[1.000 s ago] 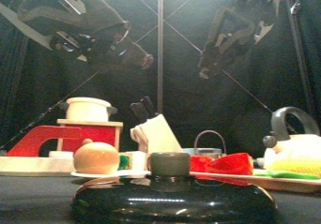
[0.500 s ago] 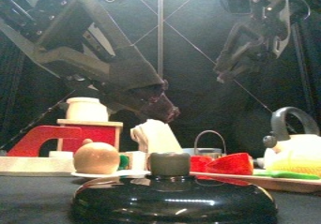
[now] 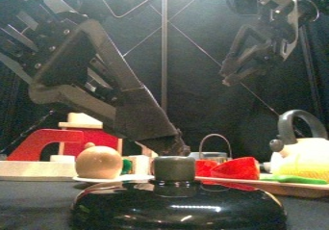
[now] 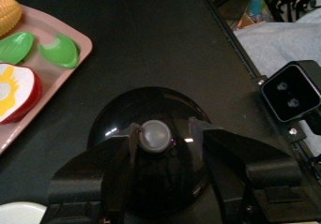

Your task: Grab pot lid

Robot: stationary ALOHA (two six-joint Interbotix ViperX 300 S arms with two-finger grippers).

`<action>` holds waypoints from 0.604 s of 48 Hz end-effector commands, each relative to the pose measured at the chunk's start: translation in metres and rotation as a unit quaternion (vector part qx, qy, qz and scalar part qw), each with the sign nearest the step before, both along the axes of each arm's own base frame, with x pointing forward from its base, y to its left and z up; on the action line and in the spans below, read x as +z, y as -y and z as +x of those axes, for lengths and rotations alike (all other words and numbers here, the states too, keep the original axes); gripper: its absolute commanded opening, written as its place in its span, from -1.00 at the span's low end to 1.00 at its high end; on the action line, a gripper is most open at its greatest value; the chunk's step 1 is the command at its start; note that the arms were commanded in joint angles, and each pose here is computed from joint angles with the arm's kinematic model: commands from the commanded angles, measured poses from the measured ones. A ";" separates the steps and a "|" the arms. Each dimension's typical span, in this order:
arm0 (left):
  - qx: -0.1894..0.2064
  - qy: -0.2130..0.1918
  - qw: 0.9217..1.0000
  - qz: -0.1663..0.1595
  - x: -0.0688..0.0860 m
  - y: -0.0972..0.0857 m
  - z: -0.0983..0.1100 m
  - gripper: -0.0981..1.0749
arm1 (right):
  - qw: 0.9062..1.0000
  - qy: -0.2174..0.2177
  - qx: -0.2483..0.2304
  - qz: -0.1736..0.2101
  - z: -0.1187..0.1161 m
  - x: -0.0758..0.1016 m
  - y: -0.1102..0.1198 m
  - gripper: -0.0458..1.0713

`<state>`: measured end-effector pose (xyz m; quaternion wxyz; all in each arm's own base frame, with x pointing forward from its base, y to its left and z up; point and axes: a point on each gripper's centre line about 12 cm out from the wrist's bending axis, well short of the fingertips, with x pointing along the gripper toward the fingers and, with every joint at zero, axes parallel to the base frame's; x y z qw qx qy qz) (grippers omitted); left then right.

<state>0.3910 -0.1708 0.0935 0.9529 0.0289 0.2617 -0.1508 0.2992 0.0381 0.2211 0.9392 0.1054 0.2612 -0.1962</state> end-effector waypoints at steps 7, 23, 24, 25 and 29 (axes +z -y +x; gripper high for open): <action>0.004 0.011 1.000 -0.006 0.007 0.000 0.007 0.61 | 1.000 0.008 0.000 0.002 0.002 0.005 -0.001 0.51; 0.005 0.011 1.000 -0.006 0.007 0.000 0.007 0.61 | 1.000 0.005 0.000 0.000 0.001 0.003 0.000 0.51; 0.006 0.011 1.000 -0.007 0.007 0.000 0.007 0.61 | 1.000 0.005 0.000 0.001 0.002 0.003 0.000 0.51; 0.007 0.011 1.000 -0.008 0.007 -0.001 0.007 0.61 | 1.000 0.005 0.000 0.000 0.001 0.003 0.000 0.51; 0.009 0.010 1.000 -0.008 0.006 -0.001 0.007 0.61 | 1.000 0.005 0.000 0.000 0.001 0.003 -0.001 0.51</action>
